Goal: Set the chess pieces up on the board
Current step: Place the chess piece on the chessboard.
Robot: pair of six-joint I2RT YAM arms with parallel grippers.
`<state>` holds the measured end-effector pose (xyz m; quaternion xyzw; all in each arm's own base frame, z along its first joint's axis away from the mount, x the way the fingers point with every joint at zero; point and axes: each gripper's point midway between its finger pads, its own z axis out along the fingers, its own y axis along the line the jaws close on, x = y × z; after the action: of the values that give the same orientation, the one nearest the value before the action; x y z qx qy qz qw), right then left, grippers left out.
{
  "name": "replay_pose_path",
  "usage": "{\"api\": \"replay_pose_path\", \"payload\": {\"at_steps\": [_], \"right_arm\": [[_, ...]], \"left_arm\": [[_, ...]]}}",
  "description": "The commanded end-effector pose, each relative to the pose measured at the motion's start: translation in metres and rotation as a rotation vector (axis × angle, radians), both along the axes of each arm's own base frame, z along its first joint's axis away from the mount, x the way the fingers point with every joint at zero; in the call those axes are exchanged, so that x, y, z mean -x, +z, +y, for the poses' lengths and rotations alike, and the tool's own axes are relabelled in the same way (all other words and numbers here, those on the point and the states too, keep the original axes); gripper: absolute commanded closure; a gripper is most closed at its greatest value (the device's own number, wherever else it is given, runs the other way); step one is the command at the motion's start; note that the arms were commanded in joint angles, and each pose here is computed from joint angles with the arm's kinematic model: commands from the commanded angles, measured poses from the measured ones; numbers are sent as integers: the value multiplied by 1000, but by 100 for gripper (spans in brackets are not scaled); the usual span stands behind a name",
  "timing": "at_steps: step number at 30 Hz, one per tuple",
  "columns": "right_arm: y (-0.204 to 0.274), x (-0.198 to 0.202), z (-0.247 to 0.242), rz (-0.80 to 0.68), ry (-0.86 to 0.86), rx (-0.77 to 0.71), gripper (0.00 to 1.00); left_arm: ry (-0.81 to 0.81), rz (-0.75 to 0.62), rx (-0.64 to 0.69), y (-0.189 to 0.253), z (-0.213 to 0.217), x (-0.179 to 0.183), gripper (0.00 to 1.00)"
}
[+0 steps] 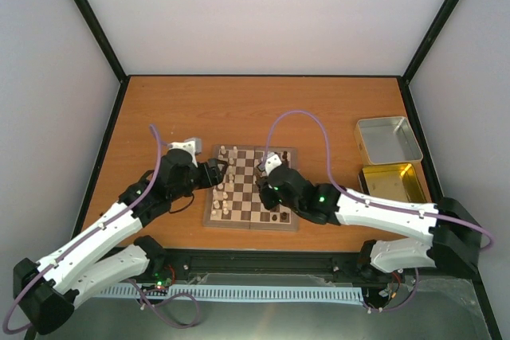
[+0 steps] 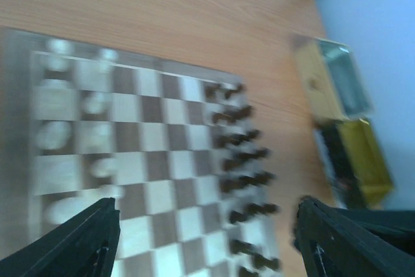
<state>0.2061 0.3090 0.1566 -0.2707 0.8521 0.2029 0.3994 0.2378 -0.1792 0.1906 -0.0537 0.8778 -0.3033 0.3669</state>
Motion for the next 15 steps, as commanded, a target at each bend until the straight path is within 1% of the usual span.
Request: {"api": "replay_pose_path", "payload": {"at_steps": [1,5,8,10,11,14,15], "right_arm": [[39,7,12,-186,143,-111,93],[46,12,9,-238,192,-105,92],[50,11,7,-266,193,-93,92],[51,9,6,-281,191,-75,92],[51,8,6,-283,189,-67,92],[46,4,6,-275,178,-30,92],[43,3,5,-271,175,-15,92]], "left_arm": [[-350,-105,197,66,-60,17,21],[-530,-46,283,76,-89,33,18],[-574,22,299,71,-99,35,20],[-571,87,276,59,-101,33,26],[-571,108,269,56,-103,32,32],[-565,130,260,49,-105,29,48],[-546,141,249,42,-103,27,51]]}}
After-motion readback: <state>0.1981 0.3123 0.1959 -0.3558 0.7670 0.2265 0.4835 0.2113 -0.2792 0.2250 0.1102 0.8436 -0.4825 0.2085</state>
